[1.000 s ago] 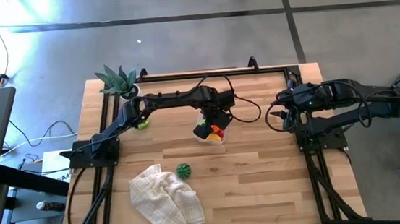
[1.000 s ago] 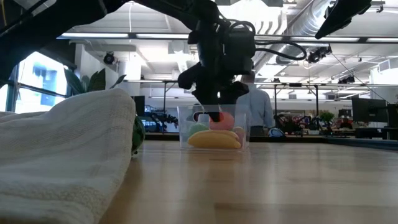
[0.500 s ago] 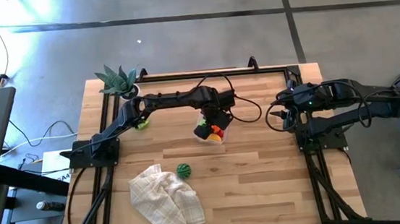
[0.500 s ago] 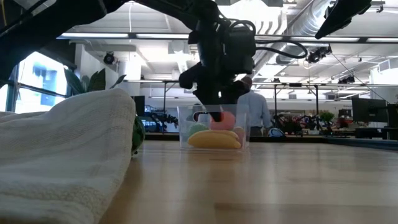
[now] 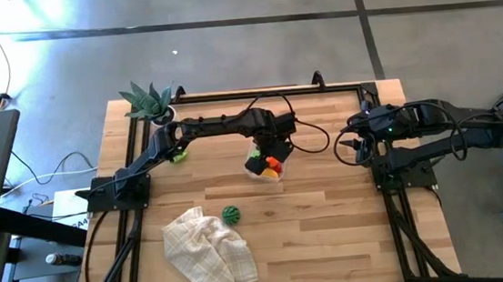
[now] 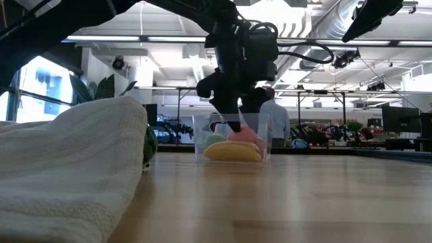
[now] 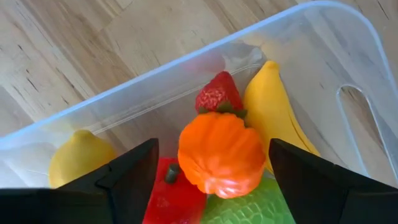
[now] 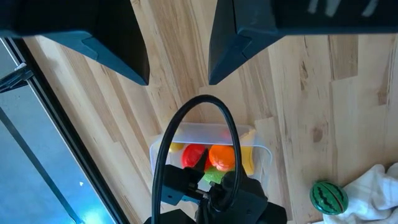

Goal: Pick and placing Produce into tupperware
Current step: Put the green starfruit into the transparent bin

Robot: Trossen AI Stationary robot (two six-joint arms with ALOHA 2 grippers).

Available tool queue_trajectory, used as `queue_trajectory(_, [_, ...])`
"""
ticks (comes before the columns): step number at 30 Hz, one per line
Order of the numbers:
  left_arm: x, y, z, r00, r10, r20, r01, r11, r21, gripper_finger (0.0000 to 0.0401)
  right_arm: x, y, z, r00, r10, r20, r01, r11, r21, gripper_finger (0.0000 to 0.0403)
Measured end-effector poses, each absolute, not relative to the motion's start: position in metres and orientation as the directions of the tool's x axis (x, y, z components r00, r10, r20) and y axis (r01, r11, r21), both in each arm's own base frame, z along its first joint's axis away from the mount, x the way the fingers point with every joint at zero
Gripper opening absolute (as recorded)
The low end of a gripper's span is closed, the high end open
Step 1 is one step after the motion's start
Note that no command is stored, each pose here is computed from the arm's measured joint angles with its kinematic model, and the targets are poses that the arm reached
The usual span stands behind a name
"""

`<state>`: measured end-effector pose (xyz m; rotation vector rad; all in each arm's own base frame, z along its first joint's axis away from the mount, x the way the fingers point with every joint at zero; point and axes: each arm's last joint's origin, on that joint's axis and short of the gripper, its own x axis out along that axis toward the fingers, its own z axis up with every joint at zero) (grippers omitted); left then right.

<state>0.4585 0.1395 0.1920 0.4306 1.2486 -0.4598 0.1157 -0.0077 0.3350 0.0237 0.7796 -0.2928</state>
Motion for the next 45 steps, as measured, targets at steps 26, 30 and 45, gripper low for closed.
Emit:
queue_trajectory(26, [0.448,0.138,0.255,0.218,-0.087,-0.972,0.501,0.865,0.035,0.0257,0.116,-0.008,0.335,0.673,-0.252,-0.696,0.269,0.959,-0.087,0.0156])
queue_trajectory(30, [0.439,0.138,0.264,0.171,-0.028,-0.985,0.482,0.874,0.059,0.0257,0.116,-0.008,0.335,0.673,-0.251,-0.696,0.269,0.959,-0.087,0.0156])
queue_trajectory(45, [0.421,0.147,0.263,0.036,-0.055,-0.998,0.354,0.935,-0.039,0.0249,0.116,-0.008,0.335,0.673,-0.252,-0.695,0.269,0.959,-0.087,0.0156])
